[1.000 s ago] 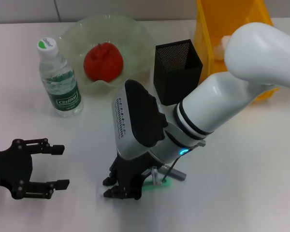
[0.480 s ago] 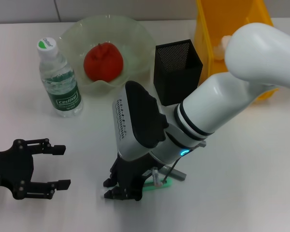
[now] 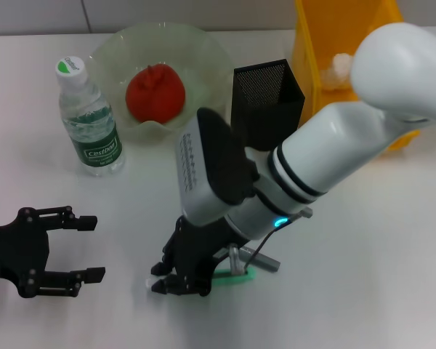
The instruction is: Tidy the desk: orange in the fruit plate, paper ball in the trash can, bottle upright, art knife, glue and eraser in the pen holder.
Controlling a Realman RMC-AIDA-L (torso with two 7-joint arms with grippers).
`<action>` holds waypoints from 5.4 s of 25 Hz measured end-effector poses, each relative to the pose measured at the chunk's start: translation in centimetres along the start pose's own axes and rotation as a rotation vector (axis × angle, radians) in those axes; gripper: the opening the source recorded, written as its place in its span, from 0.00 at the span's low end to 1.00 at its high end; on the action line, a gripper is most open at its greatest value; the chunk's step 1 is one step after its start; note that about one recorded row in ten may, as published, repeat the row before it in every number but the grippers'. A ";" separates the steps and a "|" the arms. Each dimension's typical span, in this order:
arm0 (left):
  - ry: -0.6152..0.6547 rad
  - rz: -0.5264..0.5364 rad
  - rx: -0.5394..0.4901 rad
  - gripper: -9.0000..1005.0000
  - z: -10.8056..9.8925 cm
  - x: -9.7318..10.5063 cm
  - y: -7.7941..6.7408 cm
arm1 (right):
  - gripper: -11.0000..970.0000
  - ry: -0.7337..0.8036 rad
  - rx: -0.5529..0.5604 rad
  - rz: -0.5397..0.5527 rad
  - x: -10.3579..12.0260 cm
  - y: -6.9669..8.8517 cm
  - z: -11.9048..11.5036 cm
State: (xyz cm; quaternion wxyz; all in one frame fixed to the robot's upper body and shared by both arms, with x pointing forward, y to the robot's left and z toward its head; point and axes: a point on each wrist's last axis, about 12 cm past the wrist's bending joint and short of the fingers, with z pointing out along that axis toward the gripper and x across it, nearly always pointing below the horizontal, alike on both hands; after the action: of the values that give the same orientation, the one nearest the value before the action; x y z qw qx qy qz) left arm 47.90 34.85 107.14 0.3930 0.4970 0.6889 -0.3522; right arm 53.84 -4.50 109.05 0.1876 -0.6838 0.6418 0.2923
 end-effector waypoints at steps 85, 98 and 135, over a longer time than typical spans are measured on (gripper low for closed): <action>-0.179 -0.064 -0.043 0.80 0.2 0.0 -1.2 | 0.27 -1.178 0.480 1.062 12.6 -6.6 -13.4; -0.183 -0.073 -0.045 0.80 0.2 0.2 -1.5 | 0.28 -1.119 0.601 0.897 11.7 -7.4 -13.0; -0.204 -0.060 -0.054 0.80 0.0 -0.3 -1.1 | 0.32 -0.934 0.805 0.487 11.3 -7.1 -11.7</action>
State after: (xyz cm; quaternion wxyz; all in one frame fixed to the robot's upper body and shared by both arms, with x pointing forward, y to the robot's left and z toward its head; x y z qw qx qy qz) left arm 46.95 34.43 107.47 0.4636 0.4271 0.6689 -0.3939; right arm 62.74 -19.84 109.83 0.6157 -0.1971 0.6881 0.3294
